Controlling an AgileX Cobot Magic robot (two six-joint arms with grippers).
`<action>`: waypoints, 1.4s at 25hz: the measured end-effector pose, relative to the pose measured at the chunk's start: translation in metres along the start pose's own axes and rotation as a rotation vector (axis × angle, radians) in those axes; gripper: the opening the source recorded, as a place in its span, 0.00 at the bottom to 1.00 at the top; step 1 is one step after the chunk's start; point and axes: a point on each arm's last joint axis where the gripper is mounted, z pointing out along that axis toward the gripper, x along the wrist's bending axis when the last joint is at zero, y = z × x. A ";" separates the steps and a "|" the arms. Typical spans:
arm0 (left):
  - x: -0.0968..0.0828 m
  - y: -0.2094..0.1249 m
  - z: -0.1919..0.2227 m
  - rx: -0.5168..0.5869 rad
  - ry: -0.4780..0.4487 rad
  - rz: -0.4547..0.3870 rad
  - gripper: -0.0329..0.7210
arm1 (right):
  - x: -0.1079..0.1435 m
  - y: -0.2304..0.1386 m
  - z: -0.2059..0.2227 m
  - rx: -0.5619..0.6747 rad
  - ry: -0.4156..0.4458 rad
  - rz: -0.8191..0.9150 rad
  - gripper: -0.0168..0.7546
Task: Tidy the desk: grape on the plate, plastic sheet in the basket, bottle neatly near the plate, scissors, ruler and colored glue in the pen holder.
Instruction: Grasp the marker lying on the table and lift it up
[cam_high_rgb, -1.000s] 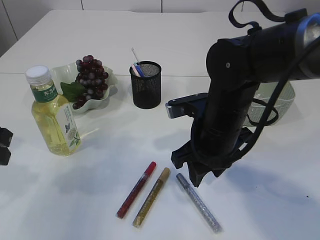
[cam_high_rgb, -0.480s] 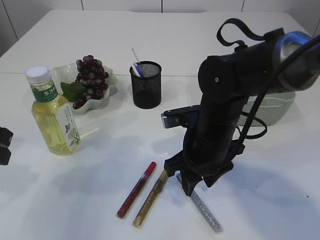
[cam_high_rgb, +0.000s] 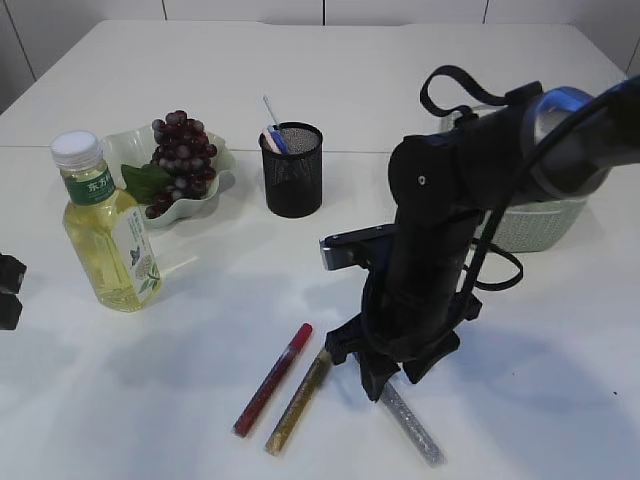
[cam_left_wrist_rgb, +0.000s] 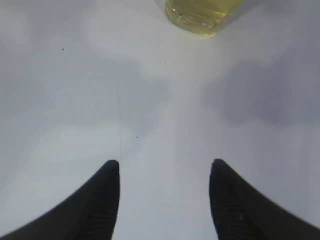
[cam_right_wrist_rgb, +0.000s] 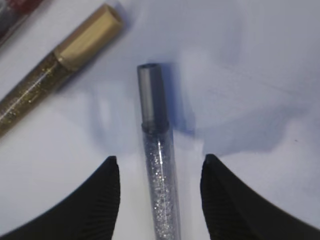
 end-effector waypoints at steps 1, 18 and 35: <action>0.000 0.000 0.000 0.000 0.000 0.000 0.59 | 0.000 0.000 0.003 0.007 0.000 0.002 0.56; 0.001 0.001 0.000 -0.007 0.014 0.019 0.59 | -0.001 0.004 0.004 -0.027 -0.011 -0.027 0.55; 0.002 0.001 0.000 -0.014 0.017 0.025 0.59 | -0.003 0.006 0.004 -0.050 -0.033 -0.071 0.55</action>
